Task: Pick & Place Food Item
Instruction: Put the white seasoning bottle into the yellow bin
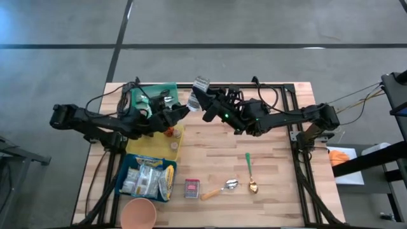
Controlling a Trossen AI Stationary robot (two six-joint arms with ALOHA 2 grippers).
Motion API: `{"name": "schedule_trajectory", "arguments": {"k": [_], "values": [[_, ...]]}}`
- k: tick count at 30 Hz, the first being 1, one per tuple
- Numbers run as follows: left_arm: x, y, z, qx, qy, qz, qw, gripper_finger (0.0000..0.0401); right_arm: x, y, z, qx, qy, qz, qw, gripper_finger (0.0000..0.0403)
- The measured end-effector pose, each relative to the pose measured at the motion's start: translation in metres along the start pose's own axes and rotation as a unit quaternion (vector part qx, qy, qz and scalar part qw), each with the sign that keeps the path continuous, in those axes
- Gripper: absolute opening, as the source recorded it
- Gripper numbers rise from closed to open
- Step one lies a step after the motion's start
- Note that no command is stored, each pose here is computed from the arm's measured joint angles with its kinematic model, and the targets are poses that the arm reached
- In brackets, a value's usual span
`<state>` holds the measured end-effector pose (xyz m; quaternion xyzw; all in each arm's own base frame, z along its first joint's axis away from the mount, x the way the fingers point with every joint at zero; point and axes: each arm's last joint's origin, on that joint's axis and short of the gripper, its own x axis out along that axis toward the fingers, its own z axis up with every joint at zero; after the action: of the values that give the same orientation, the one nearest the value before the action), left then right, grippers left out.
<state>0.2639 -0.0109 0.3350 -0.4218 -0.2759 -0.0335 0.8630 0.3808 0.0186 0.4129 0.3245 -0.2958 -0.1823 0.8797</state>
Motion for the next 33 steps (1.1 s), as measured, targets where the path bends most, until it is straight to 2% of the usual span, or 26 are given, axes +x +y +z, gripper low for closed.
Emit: {"name": "schedule_trajectory", "arguments": {"k": [5, 8, 12, 17, 33], "values": [[0.008, 0.0, -0.002, -0.004, 0.032, 0.035, 0.999, 0.0371, 0.0, 0.0, -0.001, 0.0, 0.001, 0.002, 1.0, 0.0193], [0.013, -0.003, -0.001, 0.019, 0.043, 0.045, 0.998, 0.0395, 0.0, 0.0, -0.001, 0.0, 0.004, 0.008, 1.0, 0.0193], [0.018, -0.011, 0.003, 0.045, 0.042, 0.027, 0.998, 0.0374, 0.0, 0.0, -0.001, 0.0, 0.005, 0.009, 1.0, 0.0193], [0.018, -0.011, 0.002, 0.044, 0.051, 0.022, 0.997, 0.0352, 0.0, 0.0, -0.001, 0.0, 0.007, 0.012, 1.0, 0.0193], [0.018, -0.01, 0.003, 0.041, 0.05, 0.023, 0.998, 0.0348, 0.0, 0.002, -0.002, 0.015, 0.017, 0.035, 0.999, 0.0193]]}}
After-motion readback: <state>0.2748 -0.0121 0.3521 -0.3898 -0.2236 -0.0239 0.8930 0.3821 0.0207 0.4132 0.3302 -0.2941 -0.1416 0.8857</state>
